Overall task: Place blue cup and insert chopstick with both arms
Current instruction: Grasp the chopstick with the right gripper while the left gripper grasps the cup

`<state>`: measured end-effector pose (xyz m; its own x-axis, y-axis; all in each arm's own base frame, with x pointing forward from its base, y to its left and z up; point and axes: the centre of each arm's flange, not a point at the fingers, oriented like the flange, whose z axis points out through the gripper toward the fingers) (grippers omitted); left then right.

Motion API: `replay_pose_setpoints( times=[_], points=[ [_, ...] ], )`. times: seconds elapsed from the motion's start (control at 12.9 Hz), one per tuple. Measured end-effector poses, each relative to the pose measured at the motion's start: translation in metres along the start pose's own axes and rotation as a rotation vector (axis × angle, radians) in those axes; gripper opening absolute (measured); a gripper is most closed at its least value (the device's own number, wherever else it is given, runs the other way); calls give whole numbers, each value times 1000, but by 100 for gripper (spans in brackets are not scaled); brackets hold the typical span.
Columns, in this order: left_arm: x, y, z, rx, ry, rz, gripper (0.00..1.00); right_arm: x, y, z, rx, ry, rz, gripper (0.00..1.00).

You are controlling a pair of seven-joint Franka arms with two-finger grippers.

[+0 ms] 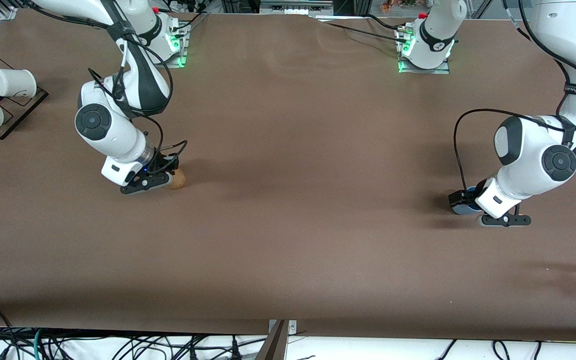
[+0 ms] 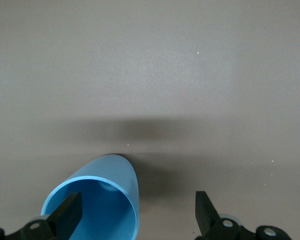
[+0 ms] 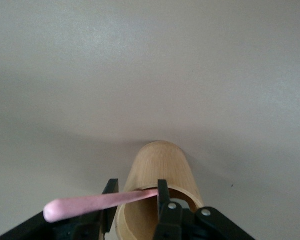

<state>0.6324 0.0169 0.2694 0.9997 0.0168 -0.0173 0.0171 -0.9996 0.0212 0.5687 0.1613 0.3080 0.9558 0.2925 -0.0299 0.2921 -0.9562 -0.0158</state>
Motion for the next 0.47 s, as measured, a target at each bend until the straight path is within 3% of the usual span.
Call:
replay_pose_setpoints(
  times=[0.23, 0.47],
  points=[
    [1, 0, 12, -3, 3, 0, 100, 1, 0, -1, -9, 6, -8, 37],
    [1, -1, 27, -1, -4, 2, 96, 1, 0, -3, -14, 11, -12, 9]
  ],
)
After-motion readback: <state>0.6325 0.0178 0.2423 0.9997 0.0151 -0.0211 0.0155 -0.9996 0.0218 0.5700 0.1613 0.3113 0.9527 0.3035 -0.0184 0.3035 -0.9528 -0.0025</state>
